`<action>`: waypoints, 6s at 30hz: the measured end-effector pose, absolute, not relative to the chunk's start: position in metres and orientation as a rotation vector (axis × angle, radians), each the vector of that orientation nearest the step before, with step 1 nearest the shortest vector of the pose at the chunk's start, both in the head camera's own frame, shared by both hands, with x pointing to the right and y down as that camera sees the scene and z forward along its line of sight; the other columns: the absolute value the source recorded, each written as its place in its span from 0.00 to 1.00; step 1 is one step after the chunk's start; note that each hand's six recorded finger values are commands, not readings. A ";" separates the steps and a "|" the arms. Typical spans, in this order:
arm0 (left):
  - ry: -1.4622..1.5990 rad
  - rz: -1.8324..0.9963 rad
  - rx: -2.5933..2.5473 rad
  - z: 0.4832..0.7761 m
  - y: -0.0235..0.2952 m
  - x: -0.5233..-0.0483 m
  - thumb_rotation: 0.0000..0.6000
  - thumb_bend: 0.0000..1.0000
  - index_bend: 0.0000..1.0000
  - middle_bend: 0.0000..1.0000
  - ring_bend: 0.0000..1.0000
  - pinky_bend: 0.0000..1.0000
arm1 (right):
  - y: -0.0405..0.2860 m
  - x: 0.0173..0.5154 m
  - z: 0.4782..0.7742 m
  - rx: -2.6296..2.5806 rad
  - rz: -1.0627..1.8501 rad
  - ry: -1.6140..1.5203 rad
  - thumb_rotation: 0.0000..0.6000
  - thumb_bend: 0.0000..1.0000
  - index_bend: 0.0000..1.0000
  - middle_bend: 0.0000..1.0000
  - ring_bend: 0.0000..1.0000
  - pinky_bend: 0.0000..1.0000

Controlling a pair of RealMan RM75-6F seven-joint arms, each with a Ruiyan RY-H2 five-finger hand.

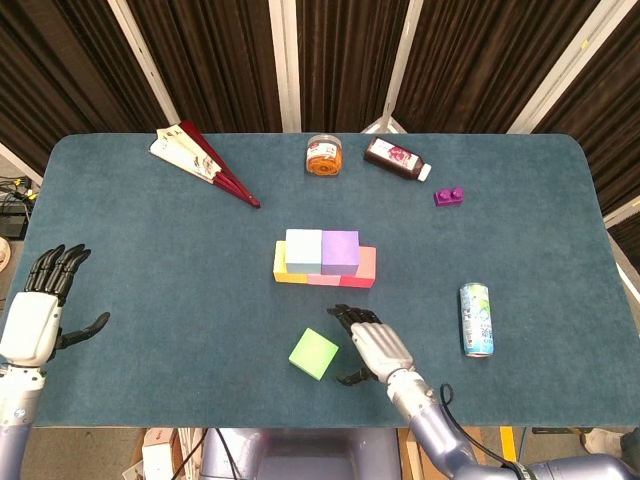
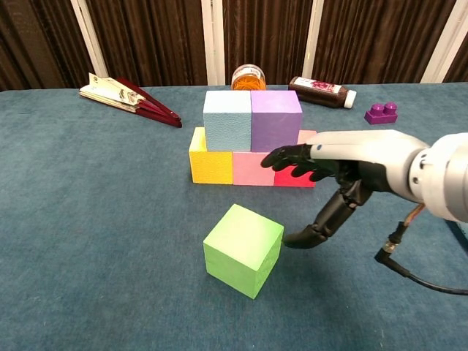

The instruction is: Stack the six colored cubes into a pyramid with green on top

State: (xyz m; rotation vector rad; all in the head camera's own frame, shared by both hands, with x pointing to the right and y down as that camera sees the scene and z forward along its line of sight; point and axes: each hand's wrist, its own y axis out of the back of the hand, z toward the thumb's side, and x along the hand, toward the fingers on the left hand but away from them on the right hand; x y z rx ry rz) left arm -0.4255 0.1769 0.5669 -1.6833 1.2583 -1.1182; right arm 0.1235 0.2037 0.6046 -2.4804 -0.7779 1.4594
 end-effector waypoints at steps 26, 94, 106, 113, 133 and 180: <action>1.321 -1.106 -1.615 0.568 0.175 -0.426 1.00 0.27 0.11 0.06 0.00 0.00 | 0.174 0.110 0.619 -2.372 1.109 -0.274 1.00 0.27 0.09 0.07 0.00 0.00; 1.392 -1.149 -1.500 0.567 0.179 -0.428 1.00 0.28 0.12 0.08 0.00 0.00 | 0.182 0.085 0.656 -2.224 0.785 -0.041 1.00 0.27 0.21 0.18 0.01 0.00; 1.395 -1.158 -1.500 0.569 0.178 -0.429 1.00 0.28 0.13 0.09 0.00 0.00 | 0.178 0.081 0.661 -2.205 0.798 -0.053 1.00 0.27 0.31 0.27 0.07 0.00; 1.400 -1.156 -1.510 0.570 0.178 -0.428 1.00 0.28 0.14 0.09 0.00 0.00 | 0.176 0.082 0.661 -2.200 0.805 -0.081 1.00 0.27 0.38 0.35 0.14 0.00; 1.220 -1.256 -1.377 0.569 0.182 -0.432 1.00 0.28 0.14 0.08 0.00 0.00 | 0.162 0.108 0.631 -2.196 0.879 -0.139 1.00 0.31 0.44 0.39 0.18 0.00; 1.010 -1.726 -1.188 0.585 0.183 -0.474 1.00 0.31 0.16 0.09 0.00 0.00 | 0.006 0.184 0.502 -1.856 1.632 -0.708 1.00 0.35 0.46 0.39 0.21 0.00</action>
